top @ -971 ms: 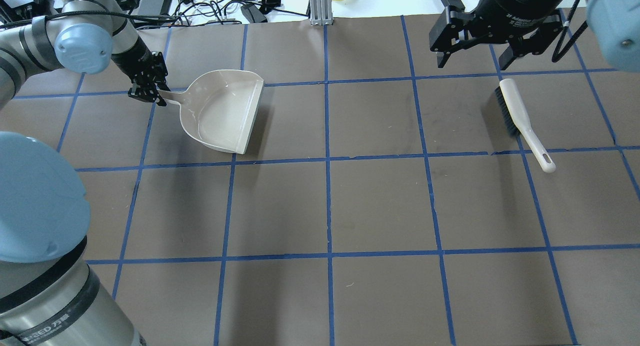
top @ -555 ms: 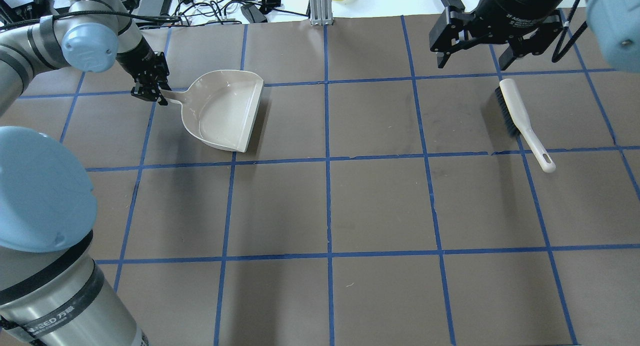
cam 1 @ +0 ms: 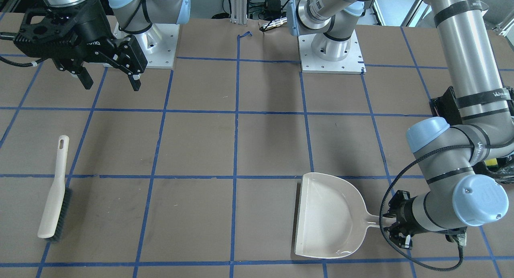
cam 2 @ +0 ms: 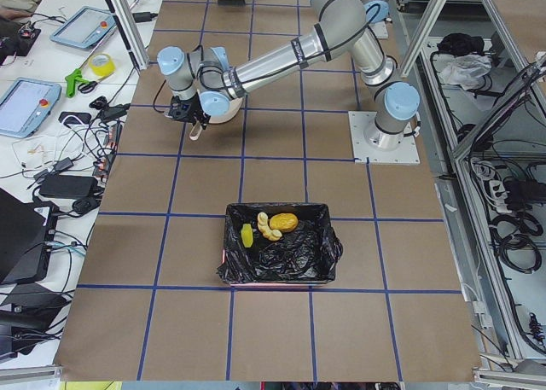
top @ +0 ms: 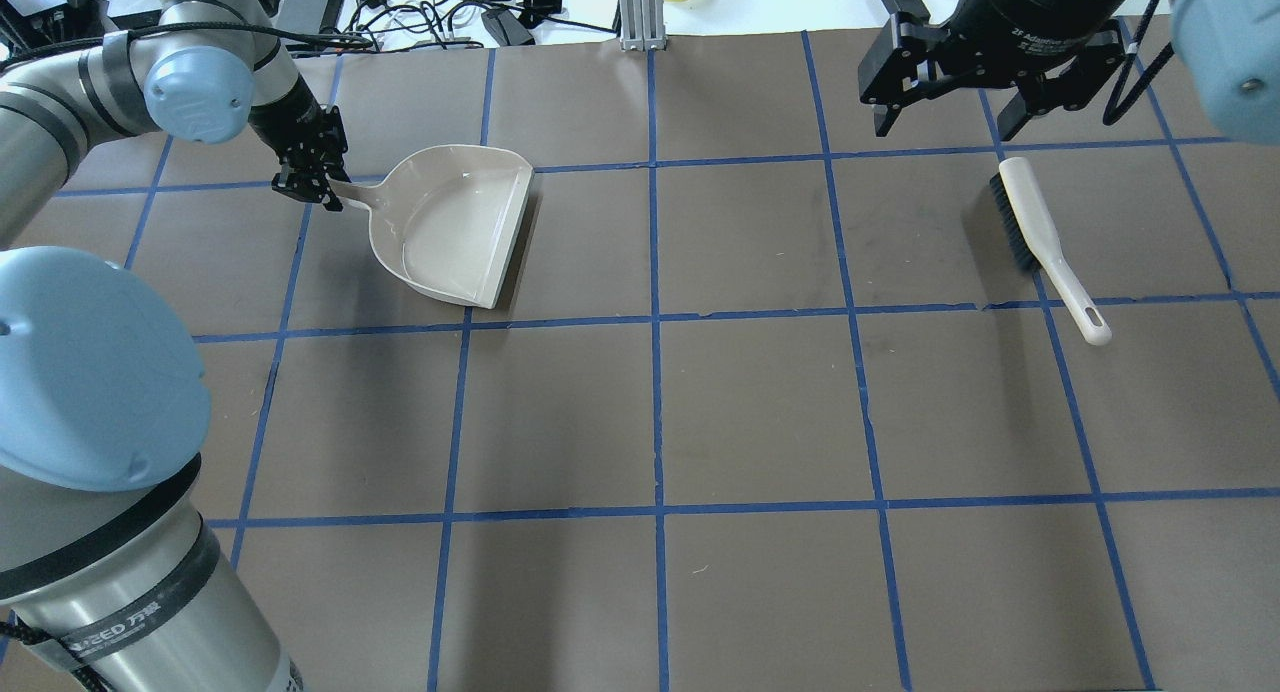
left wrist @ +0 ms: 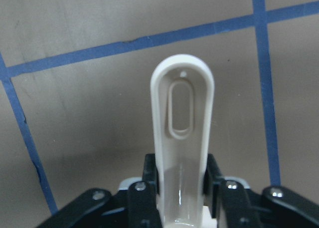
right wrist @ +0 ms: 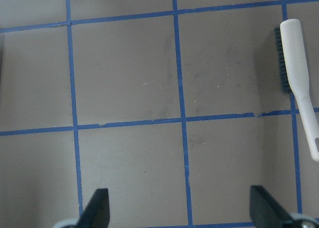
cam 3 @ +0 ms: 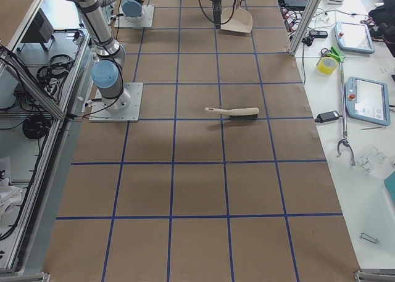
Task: Sweep and dump trash into bin
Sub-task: 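Lower the dustpan flat onto the table with the left gripper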
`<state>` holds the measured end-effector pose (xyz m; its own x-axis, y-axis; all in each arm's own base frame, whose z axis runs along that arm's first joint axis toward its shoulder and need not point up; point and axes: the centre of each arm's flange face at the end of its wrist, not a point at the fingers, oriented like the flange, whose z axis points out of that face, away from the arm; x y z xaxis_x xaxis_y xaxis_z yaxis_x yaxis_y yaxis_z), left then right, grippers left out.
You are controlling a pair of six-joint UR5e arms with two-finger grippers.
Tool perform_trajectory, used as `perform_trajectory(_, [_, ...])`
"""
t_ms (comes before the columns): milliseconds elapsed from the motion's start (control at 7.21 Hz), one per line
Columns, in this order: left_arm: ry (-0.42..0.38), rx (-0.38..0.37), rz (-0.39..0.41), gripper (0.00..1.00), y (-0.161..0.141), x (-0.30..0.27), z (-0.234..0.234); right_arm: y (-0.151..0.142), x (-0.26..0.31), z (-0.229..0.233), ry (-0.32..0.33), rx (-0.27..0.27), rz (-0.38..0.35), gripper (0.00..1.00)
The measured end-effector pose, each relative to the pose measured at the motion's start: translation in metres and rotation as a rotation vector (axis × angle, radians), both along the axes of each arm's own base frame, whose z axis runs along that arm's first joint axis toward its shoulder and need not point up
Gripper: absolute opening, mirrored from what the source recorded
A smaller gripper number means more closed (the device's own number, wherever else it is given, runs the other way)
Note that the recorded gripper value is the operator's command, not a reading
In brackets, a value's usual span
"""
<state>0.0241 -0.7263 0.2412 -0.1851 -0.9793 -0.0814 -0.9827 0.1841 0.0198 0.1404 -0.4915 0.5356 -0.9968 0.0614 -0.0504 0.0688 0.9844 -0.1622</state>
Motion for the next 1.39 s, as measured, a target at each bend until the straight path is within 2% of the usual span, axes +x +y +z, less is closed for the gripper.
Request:
perform_trajectory(416, [-0.006, -0.011, -0.001, 0.07, -0.009, 0.002, 0.000, 0.000, 0.000, 0.000, 0.000, 0.000, 0.000, 1.00])
perform_trajectory(832, [-0.004, -0.010, -0.001, 0.33, -0.012, -0.001, -0.003, 0.000, 0.000, 0.000, 0.000, 0.000, 0.000, 1.00])
perform_trajectory(1110, [-0.004, -0.006, -0.002, 0.33, -0.012, -0.004, -0.005, 0.000, 0.000, 0.000, 0.000, 0.000, 0.000, 1.00])
perform_trajectory(1248, [-0.005, -0.005, 0.000, 0.36, -0.011, -0.004, -0.005, 0.000, 0.000, 0.000, 0.001, 0.000, 0.001, 1.00])
perform_trajectory(1387, [-0.006, -0.004, 0.003, 0.66, -0.011, -0.004, -0.006, 0.000, 0.000, 0.000, 0.002, 0.000, 0.001, 1.00])
